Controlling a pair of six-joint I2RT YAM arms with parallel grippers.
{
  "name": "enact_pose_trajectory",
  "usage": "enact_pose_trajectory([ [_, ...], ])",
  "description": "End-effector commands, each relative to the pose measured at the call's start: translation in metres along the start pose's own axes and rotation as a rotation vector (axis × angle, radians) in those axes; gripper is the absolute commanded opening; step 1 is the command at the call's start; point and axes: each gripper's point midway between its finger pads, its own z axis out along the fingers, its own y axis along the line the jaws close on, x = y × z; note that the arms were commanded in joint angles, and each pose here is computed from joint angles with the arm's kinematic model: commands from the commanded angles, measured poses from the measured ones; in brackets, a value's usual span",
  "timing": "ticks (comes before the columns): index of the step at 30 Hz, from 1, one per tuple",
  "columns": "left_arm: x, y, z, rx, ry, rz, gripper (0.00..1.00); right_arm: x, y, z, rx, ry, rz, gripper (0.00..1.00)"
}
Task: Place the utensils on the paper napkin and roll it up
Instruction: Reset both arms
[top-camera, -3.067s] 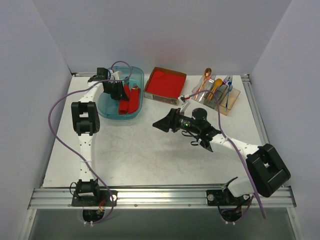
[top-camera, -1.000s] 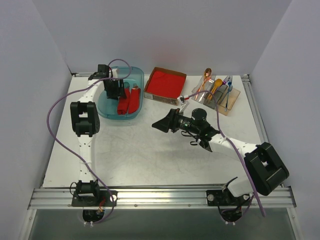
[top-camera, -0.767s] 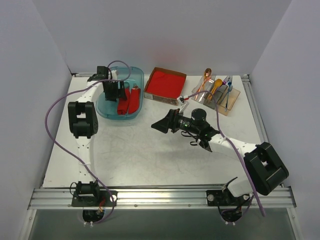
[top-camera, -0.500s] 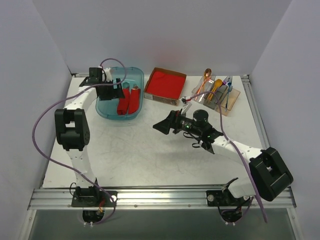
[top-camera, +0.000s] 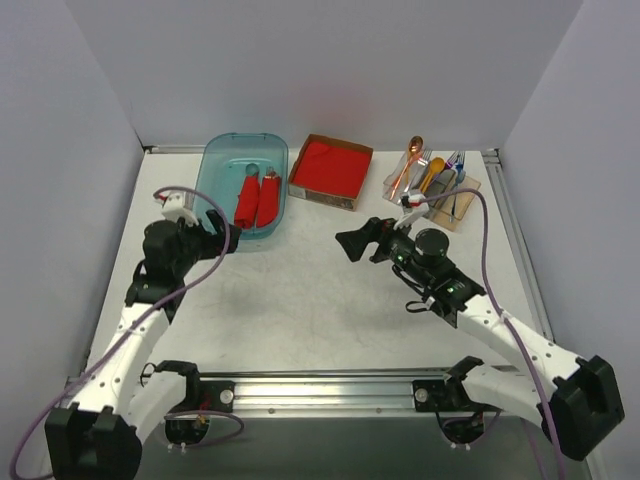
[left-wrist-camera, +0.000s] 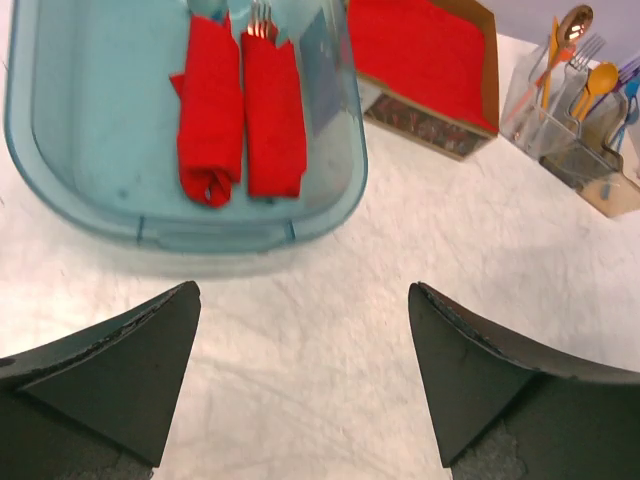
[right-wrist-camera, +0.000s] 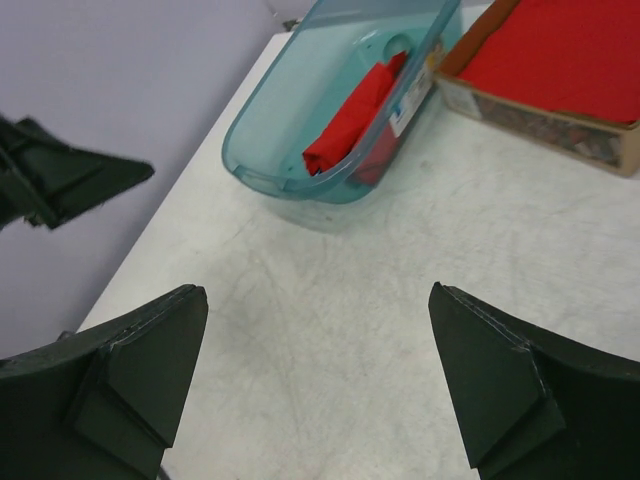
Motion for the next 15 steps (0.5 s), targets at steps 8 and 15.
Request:
enact_pose_trajectory([
  [8, 0.036, -0.014, -0.059, 0.157, -0.21, -0.152, 0.94, -0.027, -0.047, -0.039, 0.273, -0.135, -0.131, 1.0],
  [15, 0.061, -0.002, -0.077, 0.13, -0.213, -0.152, 0.94, -0.016, -0.052, -0.037, 0.274, -0.121, -0.107, 0.96],
])
